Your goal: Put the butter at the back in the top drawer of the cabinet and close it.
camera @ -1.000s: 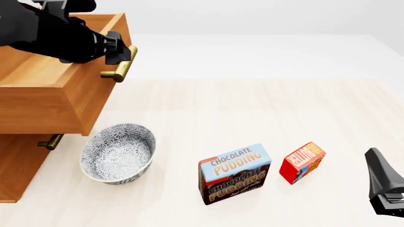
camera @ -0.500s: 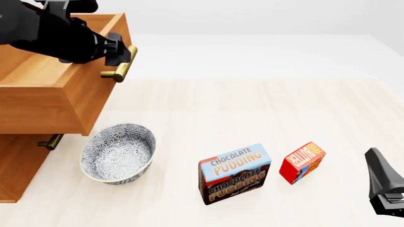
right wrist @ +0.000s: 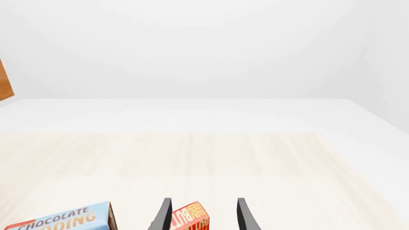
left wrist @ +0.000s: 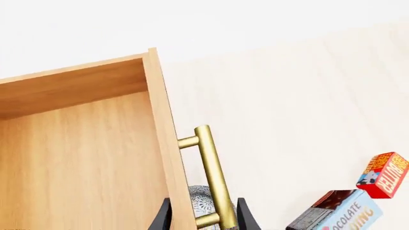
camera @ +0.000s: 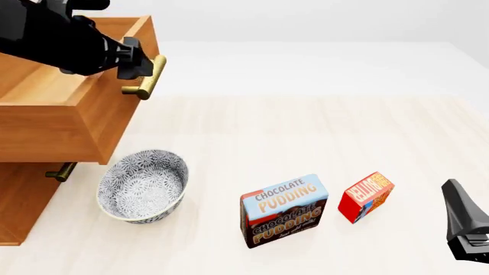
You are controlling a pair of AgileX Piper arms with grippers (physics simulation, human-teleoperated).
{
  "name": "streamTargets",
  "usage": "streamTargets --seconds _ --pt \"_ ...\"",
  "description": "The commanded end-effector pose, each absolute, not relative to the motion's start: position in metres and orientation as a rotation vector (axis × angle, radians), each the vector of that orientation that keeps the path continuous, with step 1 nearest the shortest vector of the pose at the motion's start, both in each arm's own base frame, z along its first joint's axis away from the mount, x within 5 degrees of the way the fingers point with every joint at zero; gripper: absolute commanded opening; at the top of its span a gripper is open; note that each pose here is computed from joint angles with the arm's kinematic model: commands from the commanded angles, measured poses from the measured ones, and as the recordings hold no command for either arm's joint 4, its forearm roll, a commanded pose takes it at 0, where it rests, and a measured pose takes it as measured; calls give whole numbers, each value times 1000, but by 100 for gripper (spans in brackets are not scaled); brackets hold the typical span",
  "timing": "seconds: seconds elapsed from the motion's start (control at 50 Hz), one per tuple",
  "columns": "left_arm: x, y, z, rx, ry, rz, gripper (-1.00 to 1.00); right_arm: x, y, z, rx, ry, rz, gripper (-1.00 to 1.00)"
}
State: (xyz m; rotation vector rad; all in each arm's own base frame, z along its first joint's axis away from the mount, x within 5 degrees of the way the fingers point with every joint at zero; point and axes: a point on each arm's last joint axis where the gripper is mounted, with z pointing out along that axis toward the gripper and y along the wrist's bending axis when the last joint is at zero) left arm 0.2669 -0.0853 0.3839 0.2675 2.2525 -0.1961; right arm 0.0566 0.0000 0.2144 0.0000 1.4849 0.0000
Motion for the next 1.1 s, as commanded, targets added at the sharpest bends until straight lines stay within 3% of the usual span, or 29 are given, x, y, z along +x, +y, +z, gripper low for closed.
streamTargets --seconds 0.02,1.1 --pt "256 -82 397 288 2236 -197 100 57 0 214 0 1485 0 100" --pt "214 -74 449 418 2120 -160 100 57 0 214 0 1485 0 100"
